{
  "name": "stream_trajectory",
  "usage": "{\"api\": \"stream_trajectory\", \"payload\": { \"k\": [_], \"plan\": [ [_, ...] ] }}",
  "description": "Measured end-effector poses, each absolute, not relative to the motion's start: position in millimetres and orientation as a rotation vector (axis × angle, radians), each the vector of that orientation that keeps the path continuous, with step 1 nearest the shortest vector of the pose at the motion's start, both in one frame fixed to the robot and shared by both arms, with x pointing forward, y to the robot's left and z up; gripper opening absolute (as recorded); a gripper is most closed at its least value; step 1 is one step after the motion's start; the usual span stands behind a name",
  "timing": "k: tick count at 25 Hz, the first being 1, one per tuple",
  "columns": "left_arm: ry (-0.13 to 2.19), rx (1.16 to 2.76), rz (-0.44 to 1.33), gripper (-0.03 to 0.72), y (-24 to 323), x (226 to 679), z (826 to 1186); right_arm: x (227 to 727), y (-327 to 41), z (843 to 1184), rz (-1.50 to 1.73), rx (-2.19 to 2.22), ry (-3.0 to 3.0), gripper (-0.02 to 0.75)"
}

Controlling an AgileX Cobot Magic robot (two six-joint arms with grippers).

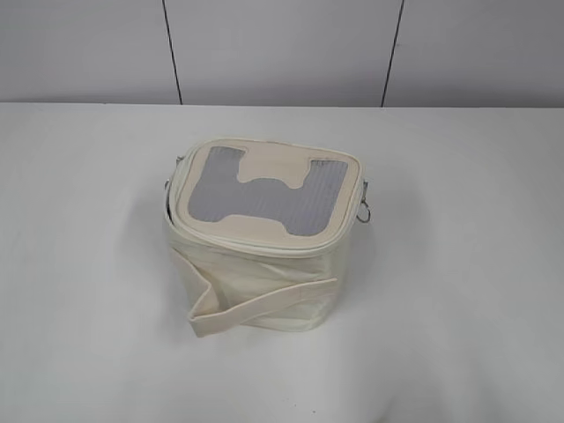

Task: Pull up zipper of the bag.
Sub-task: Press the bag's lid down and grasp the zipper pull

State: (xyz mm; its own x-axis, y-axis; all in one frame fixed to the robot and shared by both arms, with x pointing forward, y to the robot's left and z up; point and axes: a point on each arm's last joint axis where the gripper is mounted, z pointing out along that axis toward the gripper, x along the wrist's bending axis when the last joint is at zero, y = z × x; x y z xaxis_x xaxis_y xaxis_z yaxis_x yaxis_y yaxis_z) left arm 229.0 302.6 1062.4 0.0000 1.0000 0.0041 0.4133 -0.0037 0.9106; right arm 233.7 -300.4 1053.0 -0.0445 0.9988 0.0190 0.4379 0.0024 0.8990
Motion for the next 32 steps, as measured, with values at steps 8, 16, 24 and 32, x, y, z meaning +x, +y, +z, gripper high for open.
{"api": "stream_trajectory", "payload": {
  "k": [8, 16, 24, 32],
  "plan": [
    [1.515, 1.519, 0.980, 0.227, 303, 229, 1062, 234, -300, 1053, 1.002, 1.519, 1.570, 0.431],
    [1.515, 1.519, 0.980, 0.227, 303, 229, 1062, 234, -300, 1053, 1.002, 1.519, 1.570, 0.431],
    [1.515, 1.519, 0.980, 0.227, 303, 229, 1062, 234, -300, 1053, 1.002, 1.519, 1.570, 0.431],
    [1.515, 1.519, 0.980, 0.227, 303, 229, 1062, 251, -278, 1076, 1.227, 1.368, 1.720, 0.416]
  ]
}}
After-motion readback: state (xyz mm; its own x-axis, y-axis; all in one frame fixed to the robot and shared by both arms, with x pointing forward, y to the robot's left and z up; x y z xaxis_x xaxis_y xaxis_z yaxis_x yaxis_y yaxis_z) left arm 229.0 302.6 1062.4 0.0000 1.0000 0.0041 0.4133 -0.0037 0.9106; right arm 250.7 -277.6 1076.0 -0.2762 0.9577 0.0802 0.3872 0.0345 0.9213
